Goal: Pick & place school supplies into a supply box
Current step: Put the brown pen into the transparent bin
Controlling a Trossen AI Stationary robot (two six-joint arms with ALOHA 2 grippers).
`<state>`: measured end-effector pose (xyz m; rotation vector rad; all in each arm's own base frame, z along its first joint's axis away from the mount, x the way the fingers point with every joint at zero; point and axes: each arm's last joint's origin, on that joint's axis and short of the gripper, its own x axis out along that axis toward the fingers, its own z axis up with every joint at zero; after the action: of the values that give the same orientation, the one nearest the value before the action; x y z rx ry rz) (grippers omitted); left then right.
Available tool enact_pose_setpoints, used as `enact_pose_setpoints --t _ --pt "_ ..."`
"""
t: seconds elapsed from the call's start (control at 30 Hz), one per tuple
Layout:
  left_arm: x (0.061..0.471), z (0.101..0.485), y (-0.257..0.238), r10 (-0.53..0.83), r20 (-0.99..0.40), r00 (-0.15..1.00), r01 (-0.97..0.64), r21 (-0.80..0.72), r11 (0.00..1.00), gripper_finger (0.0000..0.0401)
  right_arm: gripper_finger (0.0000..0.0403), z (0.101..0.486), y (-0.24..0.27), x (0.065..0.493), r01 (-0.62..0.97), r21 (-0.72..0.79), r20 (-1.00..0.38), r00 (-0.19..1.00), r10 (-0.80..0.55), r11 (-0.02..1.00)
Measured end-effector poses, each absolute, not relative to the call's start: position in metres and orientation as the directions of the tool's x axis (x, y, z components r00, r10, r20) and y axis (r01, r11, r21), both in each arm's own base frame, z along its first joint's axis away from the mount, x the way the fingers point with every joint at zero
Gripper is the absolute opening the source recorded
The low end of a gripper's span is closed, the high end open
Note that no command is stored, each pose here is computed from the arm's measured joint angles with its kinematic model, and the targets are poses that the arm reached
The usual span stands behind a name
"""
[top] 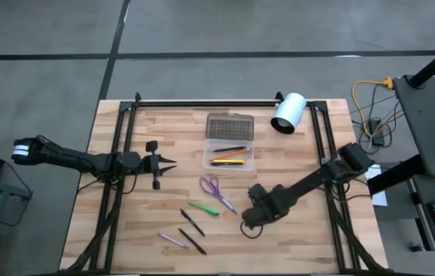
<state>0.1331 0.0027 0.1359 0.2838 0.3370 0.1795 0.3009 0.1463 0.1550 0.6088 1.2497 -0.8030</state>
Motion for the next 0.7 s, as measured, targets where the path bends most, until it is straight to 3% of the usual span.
enact_pose_setpoints --t 0.33,0.7 --pt "0.133 0.136 0.003 0.22 -0.299 0.929 -0.126 0.303 0.945 0.0052 0.0013 0.163 0.117 0.321 0.618 -0.111 -0.952 0.16 -0.262 0.778" --pt "0.133 0.136 0.003 0.22 -0.299 0.928 -0.126 0.303 0.945 0.0052 0.0013 0.168 0.092 0.333 0.386 -0.247 -0.924 0.182 -0.336 0.889"
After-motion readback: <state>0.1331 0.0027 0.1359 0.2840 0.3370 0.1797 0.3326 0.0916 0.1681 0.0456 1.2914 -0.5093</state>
